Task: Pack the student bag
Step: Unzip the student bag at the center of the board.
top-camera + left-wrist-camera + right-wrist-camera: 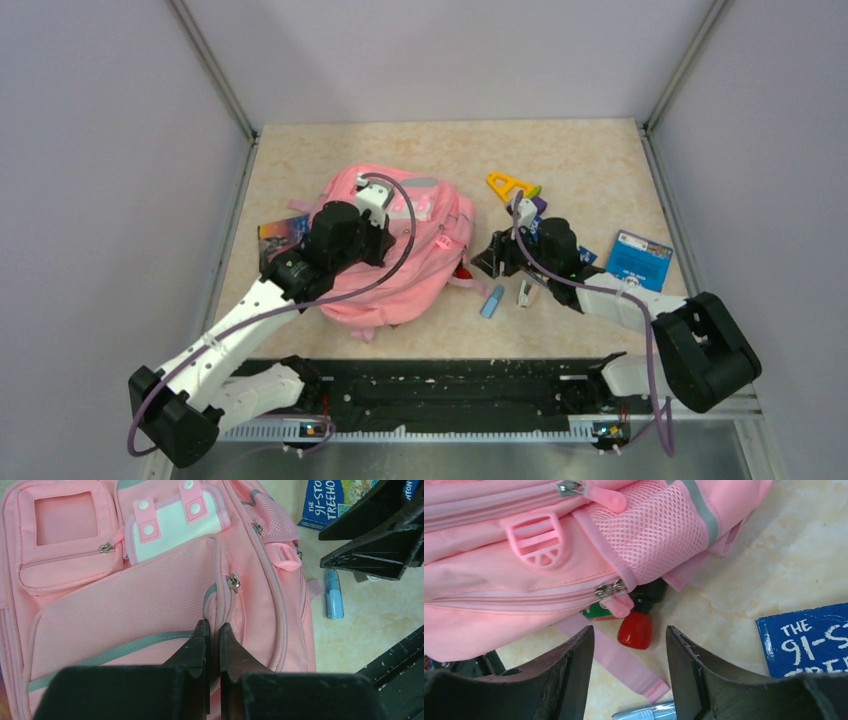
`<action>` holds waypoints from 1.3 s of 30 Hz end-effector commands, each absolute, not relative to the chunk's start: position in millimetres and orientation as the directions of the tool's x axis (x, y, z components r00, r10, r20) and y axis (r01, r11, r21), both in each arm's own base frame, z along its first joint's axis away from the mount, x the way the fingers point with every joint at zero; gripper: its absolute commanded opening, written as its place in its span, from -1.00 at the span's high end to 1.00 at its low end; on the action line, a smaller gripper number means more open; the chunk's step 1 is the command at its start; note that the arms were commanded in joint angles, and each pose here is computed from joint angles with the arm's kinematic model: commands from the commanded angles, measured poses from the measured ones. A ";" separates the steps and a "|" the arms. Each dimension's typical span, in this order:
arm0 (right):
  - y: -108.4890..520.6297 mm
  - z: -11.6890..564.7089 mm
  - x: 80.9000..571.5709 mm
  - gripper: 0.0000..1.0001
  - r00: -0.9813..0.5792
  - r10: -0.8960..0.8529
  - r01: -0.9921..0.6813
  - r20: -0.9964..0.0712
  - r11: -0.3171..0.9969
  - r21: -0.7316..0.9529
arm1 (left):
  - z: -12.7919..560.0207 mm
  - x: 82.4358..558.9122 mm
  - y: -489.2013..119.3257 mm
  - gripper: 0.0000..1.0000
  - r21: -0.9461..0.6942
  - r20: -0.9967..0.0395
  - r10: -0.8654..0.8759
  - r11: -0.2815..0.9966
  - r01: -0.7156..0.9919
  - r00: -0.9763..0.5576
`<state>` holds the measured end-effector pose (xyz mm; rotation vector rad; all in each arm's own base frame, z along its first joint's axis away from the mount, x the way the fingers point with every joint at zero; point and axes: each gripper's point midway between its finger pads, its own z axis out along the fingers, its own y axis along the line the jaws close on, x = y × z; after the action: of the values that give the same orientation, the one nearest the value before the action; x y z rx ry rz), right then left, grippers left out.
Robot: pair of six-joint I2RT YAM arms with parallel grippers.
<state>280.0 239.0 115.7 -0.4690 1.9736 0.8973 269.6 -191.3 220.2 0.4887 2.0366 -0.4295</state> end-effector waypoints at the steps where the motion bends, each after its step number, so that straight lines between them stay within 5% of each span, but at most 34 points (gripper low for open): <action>1: 257.6 136.5 301.8 -0.07 -0.413 0.001 -0.697 -0.911 0.643 0.317 | 256.8 273.6 -194.6 1.00 -0.106 -0.941 0.087 0.840 0.532 -0.326; 13: 286.3 121.9 295.0 -0.05 -0.377 -0.073 -0.750 -0.923 0.609 0.258 | 260.8 273.3 -186.5 1.00 -0.097 -0.949 0.074 0.858 0.505 -0.308; 22: 287.5 118.9 303.1 0.33 -0.364 -0.101 -0.745 -0.926 0.627 0.225 | 260.1 273.6 -185.3 1.00 -0.096 -0.948 0.073 0.861 0.499 -0.309; 29: 290.2 118.8 296.9 0.85 -0.368 -0.117 -0.753 -0.923 0.619 0.222 | 258.0 275.0 -183.9 1.00 -0.092 -0.947 0.076 0.867 0.490 -0.312; 39: 278.4 102.0 287.7 0.98 -0.429 -0.203 -0.674 -0.880 0.721 0.162 | 256.9 279.6 -175.1 1.00 -0.081 -0.948 0.068 0.892 0.445 -0.310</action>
<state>281.2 279.8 86.9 -0.6885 1.9884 0.7189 264.5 -183.5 218.7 0.4924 1.9930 -0.4124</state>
